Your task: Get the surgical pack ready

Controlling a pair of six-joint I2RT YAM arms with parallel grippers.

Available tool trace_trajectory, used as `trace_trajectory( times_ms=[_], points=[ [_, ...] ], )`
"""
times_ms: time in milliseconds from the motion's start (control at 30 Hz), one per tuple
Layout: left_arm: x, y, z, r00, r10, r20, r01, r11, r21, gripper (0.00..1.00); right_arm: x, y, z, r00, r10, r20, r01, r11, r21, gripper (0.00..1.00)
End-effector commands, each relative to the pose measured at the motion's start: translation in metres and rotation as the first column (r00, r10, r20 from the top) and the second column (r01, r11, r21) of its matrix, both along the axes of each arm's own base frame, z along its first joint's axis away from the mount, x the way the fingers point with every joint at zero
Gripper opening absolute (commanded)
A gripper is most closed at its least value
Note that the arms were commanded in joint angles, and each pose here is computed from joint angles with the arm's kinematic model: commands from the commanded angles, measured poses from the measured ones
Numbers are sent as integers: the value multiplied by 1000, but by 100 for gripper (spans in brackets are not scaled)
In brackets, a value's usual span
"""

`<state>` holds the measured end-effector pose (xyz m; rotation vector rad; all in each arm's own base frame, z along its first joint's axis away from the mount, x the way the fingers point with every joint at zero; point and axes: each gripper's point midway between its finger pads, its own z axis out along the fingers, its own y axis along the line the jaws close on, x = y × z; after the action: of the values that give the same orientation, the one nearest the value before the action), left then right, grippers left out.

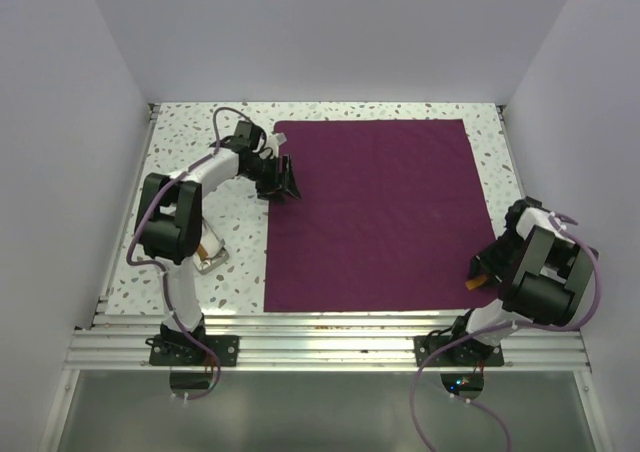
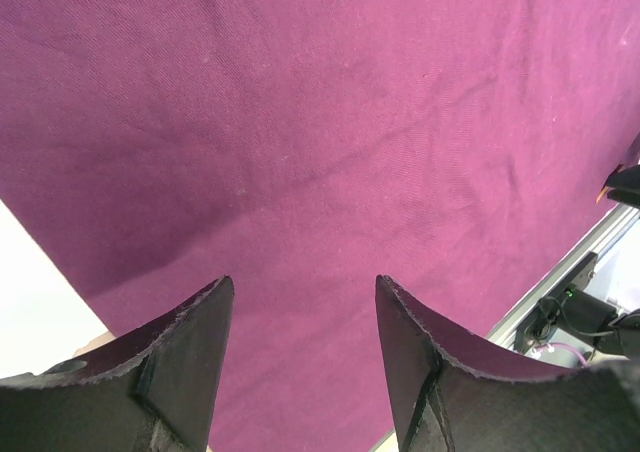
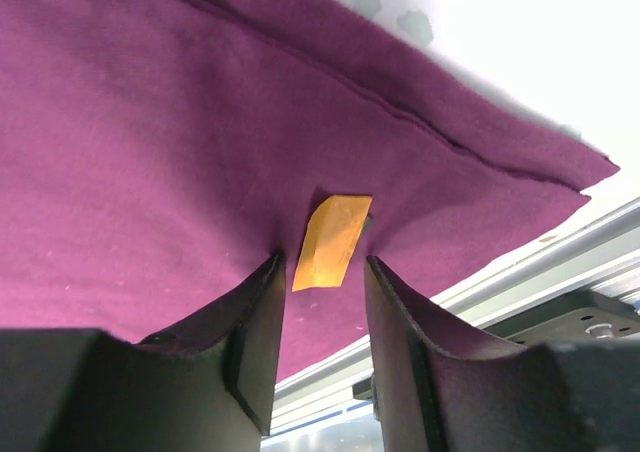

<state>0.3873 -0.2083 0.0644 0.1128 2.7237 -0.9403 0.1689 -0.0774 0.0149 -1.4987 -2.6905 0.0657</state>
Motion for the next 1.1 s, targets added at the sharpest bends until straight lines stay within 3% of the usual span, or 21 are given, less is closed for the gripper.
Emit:
trace_trajectory(
  times_ms=[0, 233, 400, 600, 667, 833, 933, 1067],
  points=[
    [6, -9, 8, 999, -41, 34, 42, 999, -26, 63, 3, -11, -3, 1000, -21, -10, 21, 999, -47, 39],
    [5, -9, 7, 999, -43, 31, 44, 999, -24, 63, 1, -9, 0, 999, -17, -28, 16, 999, -30, 19],
    [2, -15, 8, 998, -55, 30, 56, 998, -29, 63, 3, -9, 22, 1000, -16, 2, 16, 999, -41, 12],
    [-5, -34, 22, 995, -91, 45, 95, 991, -91, 66, 26, 12, 67, 989, 59, 137, -56, 998, -27, 13],
    [-13, -54, 36, 989, -128, 69, 137, 978, -158, 72, 40, 36, 77, 976, 142, 168, -142, 990, -12, 13],
    [-44, -108, 88, 955, -200, 220, 268, 901, -342, 75, 95, 98, 111, 895, 298, 330, -322, 947, 17, 15],
    [-75, -133, 112, 917, -239, 321, 351, 865, -358, 76, 117, 129, 124, 841, 340, 421, -391, 919, 40, 15],
    [-104, -161, 134, 857, -282, 431, 420, 867, -269, 78, 127, 173, 129, 784, 403, 473, -492, 867, 76, 17]
  ],
)
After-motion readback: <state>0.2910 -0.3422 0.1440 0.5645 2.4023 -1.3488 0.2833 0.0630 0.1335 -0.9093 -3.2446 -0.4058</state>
